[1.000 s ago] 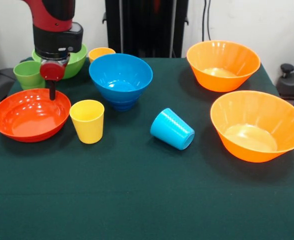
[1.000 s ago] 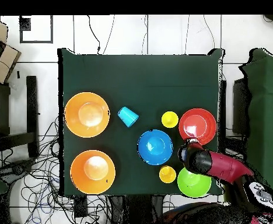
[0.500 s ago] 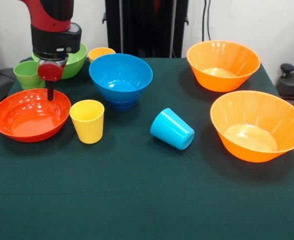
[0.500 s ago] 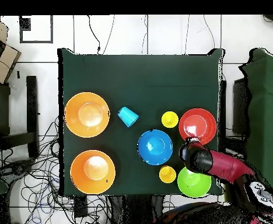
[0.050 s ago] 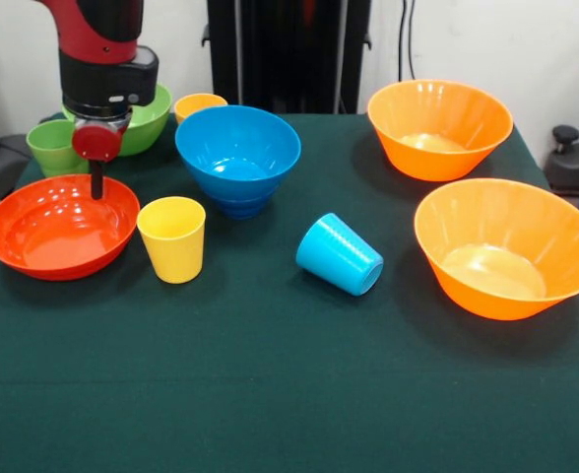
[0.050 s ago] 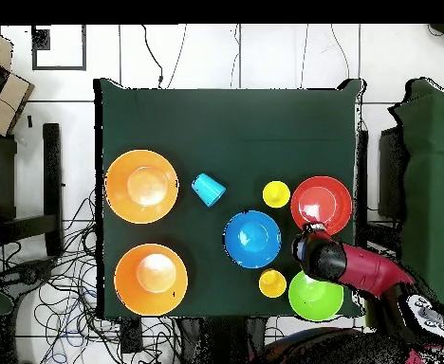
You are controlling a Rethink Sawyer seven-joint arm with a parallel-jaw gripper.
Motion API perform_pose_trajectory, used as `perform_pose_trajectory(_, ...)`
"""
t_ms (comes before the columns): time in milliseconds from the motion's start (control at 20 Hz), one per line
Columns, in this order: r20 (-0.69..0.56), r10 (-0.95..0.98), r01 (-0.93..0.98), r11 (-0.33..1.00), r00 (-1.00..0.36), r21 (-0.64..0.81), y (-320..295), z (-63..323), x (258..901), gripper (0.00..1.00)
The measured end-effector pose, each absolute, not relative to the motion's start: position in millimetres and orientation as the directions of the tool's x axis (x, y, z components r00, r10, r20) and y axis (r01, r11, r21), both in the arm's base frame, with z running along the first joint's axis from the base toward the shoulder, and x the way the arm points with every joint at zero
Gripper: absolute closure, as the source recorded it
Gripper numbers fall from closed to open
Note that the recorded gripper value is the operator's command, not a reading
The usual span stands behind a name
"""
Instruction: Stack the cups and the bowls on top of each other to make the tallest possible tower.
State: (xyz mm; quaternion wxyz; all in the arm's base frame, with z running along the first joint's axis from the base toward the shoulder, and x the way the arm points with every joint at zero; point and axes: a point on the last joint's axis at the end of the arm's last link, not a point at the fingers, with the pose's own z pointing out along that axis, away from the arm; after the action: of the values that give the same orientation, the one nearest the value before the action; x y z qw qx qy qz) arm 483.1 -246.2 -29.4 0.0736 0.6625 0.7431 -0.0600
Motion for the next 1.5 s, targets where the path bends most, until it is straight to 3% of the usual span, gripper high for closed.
perform_pose_trajectory(1000, -0.191, 0.975, 0.993, 0.115, -0.113, 0.000, -248.6, -35.5, 481.4, 0.00)
perform_pose_trajectory(1050, -0.191, 0.975, 0.993, 0.115, -0.113, 0.000, -248.7, -35.5, 481.4, 1.00)
perform_pose_trajectory(1500, -0.208, 0.971, 0.993, 0.118, -0.114, 0.003, -253.0, -30.2, 484.5, 1.00)
